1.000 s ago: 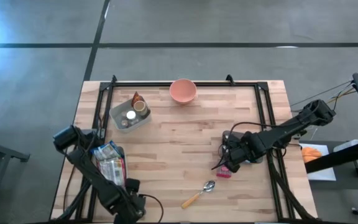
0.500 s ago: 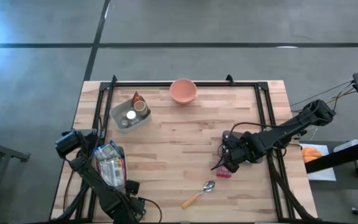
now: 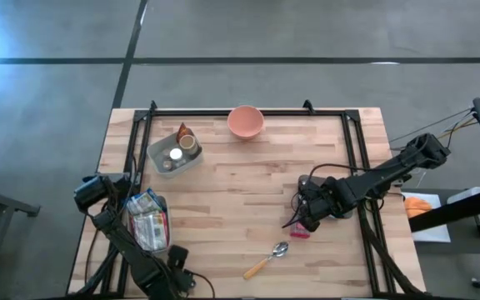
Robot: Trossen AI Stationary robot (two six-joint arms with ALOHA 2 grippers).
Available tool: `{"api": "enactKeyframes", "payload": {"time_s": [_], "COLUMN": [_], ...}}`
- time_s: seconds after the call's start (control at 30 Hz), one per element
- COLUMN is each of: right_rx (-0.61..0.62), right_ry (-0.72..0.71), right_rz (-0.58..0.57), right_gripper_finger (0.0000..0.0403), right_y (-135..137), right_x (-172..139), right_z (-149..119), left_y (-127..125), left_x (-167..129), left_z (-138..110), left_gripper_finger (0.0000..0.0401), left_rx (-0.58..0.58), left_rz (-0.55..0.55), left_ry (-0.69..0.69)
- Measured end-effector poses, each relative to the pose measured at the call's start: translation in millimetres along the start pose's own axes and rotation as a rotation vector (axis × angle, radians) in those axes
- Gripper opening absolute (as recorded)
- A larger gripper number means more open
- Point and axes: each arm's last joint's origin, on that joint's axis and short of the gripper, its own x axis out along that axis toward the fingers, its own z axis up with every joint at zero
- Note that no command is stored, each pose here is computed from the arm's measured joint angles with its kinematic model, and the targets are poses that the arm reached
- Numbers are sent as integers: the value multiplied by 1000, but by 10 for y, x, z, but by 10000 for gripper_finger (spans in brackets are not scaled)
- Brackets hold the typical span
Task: Pick & Place Food Item
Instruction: Put the white orange spoon into the black bin
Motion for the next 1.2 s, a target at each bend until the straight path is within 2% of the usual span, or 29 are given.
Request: {"api": "enactKeyframes", "payload": {"time_s": [0.2,0.5,0.93,1.07,1.2], "right_rx": [6,11,29,28,12], "right_ry": [-4,-22,-32,-51,-73], "right_rz": [8,48,73,113,157], "right_gripper_finger": [290,290,290,290,290], "right_y": [8,47,71,109,152], "right_x": [1,0,0,-4,-11], "right_z": [3,21,32,50,71], "left_y": [-14,81,176,199,217], "left_x": [8,11,-6,-55,-139], "left_z": [41,130,246,289,304], "left_gripper_finger": [149,15,1,0,0], "left_rx": [127,57,-69,-86,-94], "left_rz": [-21,-5,63,127,121], "left_ry": [-41,-70,-154,-218,-242]}}
